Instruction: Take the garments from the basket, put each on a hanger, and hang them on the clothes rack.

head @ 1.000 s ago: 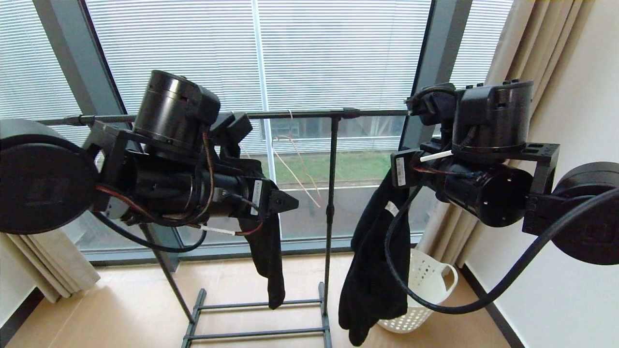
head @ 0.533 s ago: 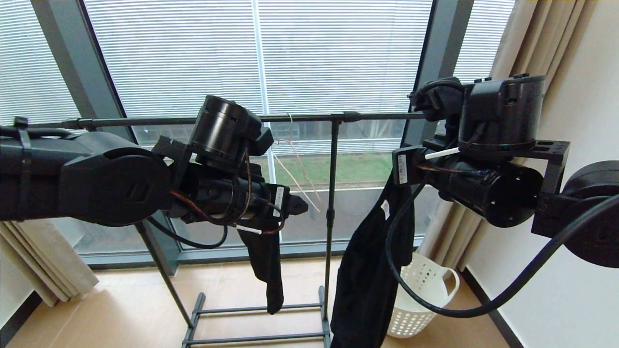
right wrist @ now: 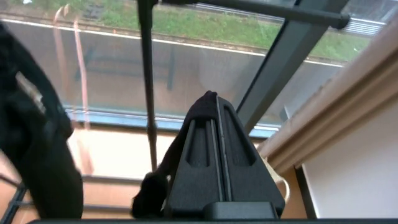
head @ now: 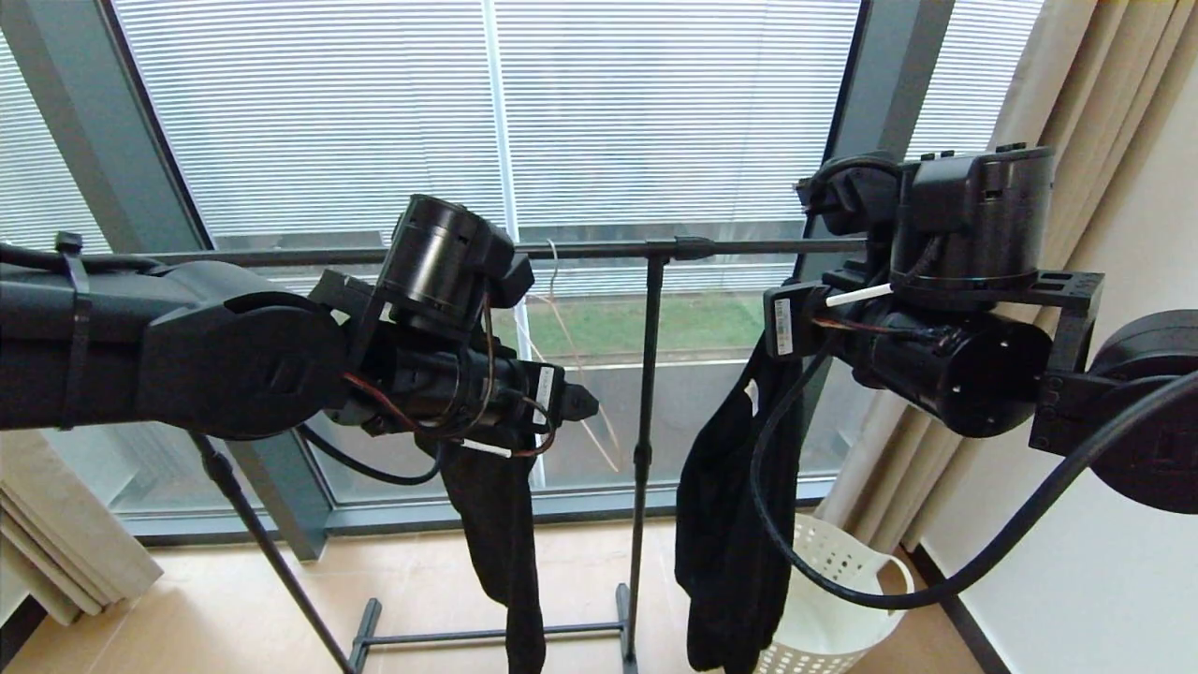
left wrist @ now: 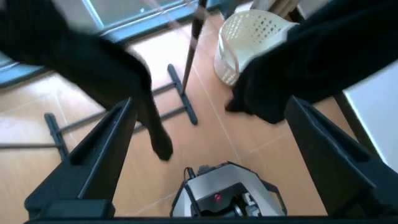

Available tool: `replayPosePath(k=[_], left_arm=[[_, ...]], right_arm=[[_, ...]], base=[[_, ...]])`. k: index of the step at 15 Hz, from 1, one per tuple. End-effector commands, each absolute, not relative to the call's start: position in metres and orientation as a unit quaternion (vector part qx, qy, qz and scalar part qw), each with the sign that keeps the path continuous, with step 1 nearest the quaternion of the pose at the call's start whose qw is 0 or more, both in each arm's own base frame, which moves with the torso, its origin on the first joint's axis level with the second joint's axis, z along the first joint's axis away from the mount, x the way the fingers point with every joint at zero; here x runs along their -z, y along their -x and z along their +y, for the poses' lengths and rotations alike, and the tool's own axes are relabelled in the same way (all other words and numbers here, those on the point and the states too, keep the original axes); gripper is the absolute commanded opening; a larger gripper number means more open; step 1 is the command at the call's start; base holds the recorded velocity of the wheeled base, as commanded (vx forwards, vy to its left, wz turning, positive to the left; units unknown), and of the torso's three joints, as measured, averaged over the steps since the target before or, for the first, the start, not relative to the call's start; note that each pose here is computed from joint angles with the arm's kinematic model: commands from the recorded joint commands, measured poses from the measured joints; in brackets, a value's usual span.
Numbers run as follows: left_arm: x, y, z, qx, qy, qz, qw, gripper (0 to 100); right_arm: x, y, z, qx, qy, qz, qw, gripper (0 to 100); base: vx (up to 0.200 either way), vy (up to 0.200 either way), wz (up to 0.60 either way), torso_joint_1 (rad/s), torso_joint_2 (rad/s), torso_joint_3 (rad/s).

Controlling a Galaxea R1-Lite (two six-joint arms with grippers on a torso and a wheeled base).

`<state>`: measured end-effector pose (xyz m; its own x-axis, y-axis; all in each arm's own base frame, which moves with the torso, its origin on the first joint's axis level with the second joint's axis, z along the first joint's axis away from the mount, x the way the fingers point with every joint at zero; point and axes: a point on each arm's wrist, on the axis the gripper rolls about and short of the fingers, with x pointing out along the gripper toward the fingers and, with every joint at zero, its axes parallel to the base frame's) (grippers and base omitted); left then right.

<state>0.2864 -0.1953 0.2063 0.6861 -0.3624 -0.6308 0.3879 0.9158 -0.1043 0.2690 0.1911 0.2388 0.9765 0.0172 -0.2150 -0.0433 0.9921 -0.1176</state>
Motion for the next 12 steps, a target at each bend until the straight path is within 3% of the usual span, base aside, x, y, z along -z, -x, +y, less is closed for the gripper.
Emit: replayPosePath(k=[1,5,12], left_arm=[[-0.206,-0.286,-0.196,0.205,-0.019,0.34,0.918,100],[-0.205,-0.286,-0.196,0.199,-0.018,0.338,0.92,100],[-0.19,-0.301,-0.202,0.123,-0.016,0.323,0.938,100]], right_arm=[[-0.238,-0.269,0.191,-0.015,0.062,0.108,0.992,0],[-0.237,-0.269,0.192,-0.016,0.066,0.11,0.992,0],[-0.233,-0.271,0.193,-0.016,0.069,0.114,0.991,0]], base=[[0.2,-0.2,0.0,0.012,0.0,-0.002],[0.2,-0.2,0.0,0.002,0.0,0.0],[0.0,0.0,0.0,0.0,0.0,0.0]])
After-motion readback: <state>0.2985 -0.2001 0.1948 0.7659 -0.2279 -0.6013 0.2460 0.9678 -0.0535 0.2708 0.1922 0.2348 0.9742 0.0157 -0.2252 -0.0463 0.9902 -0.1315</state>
